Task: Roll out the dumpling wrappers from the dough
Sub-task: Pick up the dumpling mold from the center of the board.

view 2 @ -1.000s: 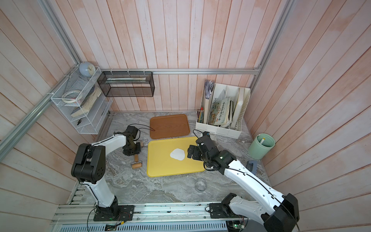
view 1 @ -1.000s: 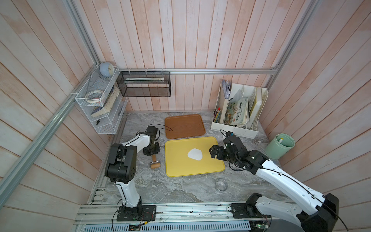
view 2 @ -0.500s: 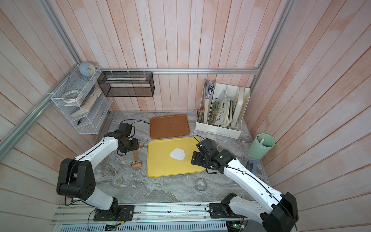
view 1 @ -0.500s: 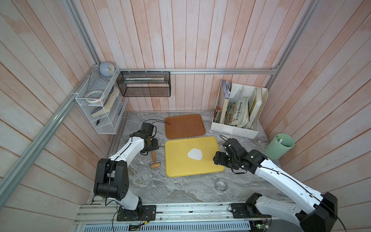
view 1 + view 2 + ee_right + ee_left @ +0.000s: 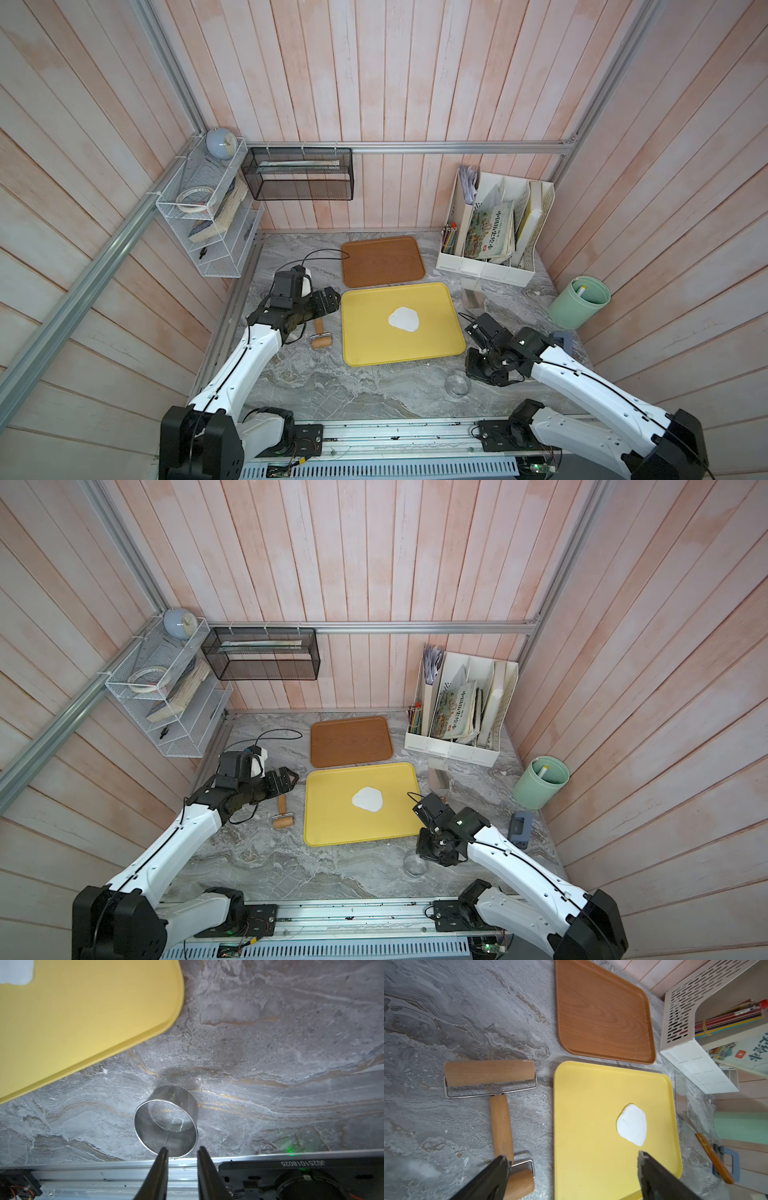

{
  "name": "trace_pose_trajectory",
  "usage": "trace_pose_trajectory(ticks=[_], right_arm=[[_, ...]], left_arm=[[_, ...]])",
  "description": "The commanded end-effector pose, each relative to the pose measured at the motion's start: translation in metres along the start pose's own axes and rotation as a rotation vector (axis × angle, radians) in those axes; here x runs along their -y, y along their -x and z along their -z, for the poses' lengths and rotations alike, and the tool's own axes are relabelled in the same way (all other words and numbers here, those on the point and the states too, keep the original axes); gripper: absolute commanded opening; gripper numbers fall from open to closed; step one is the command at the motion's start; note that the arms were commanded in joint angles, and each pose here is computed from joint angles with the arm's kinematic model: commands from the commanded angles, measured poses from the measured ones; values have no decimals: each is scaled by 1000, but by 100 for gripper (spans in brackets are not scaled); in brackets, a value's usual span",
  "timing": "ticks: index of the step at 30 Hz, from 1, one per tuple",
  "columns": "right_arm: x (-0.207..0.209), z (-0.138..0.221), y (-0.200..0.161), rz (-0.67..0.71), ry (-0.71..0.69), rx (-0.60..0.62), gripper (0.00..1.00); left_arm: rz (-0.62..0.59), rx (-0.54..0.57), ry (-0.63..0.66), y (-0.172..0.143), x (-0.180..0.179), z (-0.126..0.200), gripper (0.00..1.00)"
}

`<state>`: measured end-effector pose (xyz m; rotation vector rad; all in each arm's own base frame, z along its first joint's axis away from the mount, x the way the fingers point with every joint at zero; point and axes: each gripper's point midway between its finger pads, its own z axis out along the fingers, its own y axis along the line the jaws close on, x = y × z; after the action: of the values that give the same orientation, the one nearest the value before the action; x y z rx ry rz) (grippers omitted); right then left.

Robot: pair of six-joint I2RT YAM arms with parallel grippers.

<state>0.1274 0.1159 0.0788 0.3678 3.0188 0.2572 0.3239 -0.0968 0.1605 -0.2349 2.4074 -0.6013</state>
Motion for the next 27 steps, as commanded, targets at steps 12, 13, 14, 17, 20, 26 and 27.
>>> trace_pose_trajectory(ticks=[12,13,14,17,20,26,27], right_arm=[[3,-33,-13,15,11,-57,19],[5,-34,-13,19,2,-58,18],[6,-35,-12,22,-7,-57,18],[7,-37,-11,33,-19,-54,17],[7,-39,-12,40,-17,-59,14],[8,-40,-9,50,-30,-51,8],[9,-39,-8,53,-42,-47,6]], left_arm=[[-54,123,0,9,-2,19,100],[-41,122,4,9,-4,20,100],[-33,120,7,9,-5,21,100],[-37,112,9,9,-7,21,100],[-50,104,1,7,-5,21,100],[-66,118,-34,8,2,25,100],[-66,121,-38,8,2,26,100]])
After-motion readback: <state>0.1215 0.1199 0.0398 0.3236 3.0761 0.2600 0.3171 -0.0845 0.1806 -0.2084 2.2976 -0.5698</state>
